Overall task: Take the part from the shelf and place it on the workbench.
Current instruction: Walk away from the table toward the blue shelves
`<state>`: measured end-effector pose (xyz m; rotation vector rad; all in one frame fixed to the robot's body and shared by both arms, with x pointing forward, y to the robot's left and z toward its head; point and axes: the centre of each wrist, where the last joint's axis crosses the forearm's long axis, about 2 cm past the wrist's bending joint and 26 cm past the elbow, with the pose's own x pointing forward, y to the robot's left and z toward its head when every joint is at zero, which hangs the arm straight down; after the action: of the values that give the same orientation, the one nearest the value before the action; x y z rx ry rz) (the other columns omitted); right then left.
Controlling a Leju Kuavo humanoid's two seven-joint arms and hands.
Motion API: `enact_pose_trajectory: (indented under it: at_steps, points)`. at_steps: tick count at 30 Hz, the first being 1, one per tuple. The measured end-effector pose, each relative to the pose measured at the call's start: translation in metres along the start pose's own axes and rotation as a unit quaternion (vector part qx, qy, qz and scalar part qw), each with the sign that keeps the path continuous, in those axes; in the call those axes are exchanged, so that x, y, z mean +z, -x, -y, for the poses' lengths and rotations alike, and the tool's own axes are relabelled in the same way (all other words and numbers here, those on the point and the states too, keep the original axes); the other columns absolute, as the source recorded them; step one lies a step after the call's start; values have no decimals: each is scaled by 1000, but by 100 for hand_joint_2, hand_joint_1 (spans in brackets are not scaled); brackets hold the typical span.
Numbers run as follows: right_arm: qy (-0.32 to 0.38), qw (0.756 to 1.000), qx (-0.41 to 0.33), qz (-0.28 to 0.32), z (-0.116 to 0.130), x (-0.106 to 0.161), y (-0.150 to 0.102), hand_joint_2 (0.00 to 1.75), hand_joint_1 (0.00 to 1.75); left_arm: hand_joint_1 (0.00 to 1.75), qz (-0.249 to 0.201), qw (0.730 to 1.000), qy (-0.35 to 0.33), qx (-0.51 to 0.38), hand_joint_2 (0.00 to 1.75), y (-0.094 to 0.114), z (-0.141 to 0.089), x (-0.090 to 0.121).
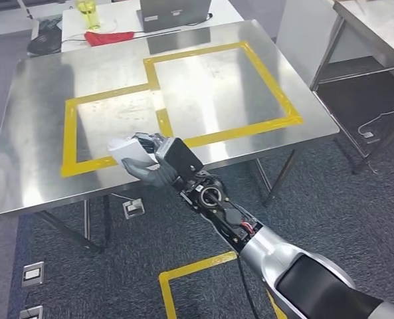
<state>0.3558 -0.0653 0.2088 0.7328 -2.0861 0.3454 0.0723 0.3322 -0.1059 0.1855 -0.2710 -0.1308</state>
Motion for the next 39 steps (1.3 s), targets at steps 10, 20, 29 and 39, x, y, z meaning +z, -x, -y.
enact_pose_trajectory:
  at_steps: [10,20,29,39]
  points:
    - [0,1000,0,-4,0,1,2,175,147,0,0,1000,-3,-2,175,0,-4,0]
    - [4,1000,1,-15,-1,3,3,175,147,0,5,1000,6,-7,175,2,1,0]
    - [5,1000,4,-16,-1,4,3,175,147,0,8,1000,9,-7,175,-2,3,0]
    - [2,1000,7,-18,-2,5,4,175,147,0,4,1000,6,-7,175,2,1,0]
